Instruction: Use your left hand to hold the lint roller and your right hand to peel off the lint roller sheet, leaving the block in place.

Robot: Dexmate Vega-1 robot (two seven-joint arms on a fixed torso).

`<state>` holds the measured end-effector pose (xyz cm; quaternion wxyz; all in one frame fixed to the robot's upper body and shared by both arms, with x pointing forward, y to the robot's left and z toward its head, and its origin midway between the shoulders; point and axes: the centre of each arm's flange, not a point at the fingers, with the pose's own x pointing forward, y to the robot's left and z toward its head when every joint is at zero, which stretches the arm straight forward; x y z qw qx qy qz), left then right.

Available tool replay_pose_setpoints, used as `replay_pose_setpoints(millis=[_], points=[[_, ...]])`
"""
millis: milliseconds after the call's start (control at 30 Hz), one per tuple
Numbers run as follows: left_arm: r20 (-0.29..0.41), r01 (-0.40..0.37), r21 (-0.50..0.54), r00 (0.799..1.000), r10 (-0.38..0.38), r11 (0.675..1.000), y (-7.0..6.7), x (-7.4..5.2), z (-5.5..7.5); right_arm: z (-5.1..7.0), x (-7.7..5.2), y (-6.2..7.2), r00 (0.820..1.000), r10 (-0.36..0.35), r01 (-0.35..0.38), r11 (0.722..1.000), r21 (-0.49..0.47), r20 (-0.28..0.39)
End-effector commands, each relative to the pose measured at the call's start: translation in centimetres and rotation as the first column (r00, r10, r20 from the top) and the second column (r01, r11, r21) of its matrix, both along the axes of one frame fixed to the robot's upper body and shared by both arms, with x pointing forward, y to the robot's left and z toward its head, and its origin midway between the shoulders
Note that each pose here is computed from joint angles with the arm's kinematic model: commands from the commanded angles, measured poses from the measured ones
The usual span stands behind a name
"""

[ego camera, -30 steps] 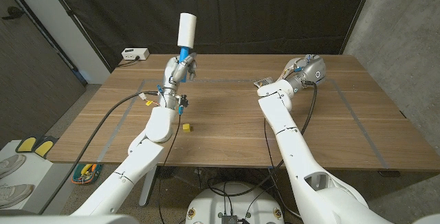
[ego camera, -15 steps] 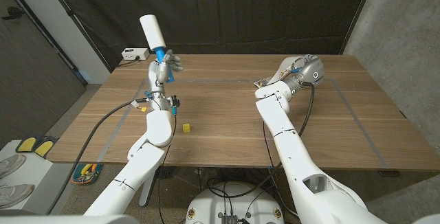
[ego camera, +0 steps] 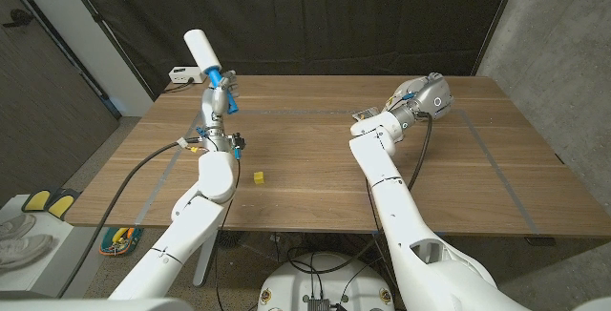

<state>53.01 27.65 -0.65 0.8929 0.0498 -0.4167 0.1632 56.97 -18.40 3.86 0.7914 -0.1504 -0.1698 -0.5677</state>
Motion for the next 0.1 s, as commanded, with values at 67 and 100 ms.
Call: replay_pose_setpoints(millis=[67, 100], points=[[-0.103, 0.060, -0.013, 0.993, -0.061, 0.998, 1.96, 2.39, -0.36, 0.67, 0.32, 3.32, 0.999, -0.046, 0.047, 0.996, -0.071, 0.021], [-0.102, 0.062, -0.023, 0.993, -0.064, 0.998, 2.08, 2.44, -0.37, 0.89, 0.58, 3.68, 0.999, -0.036, 0.039, 0.996, -0.084, 0.030]])
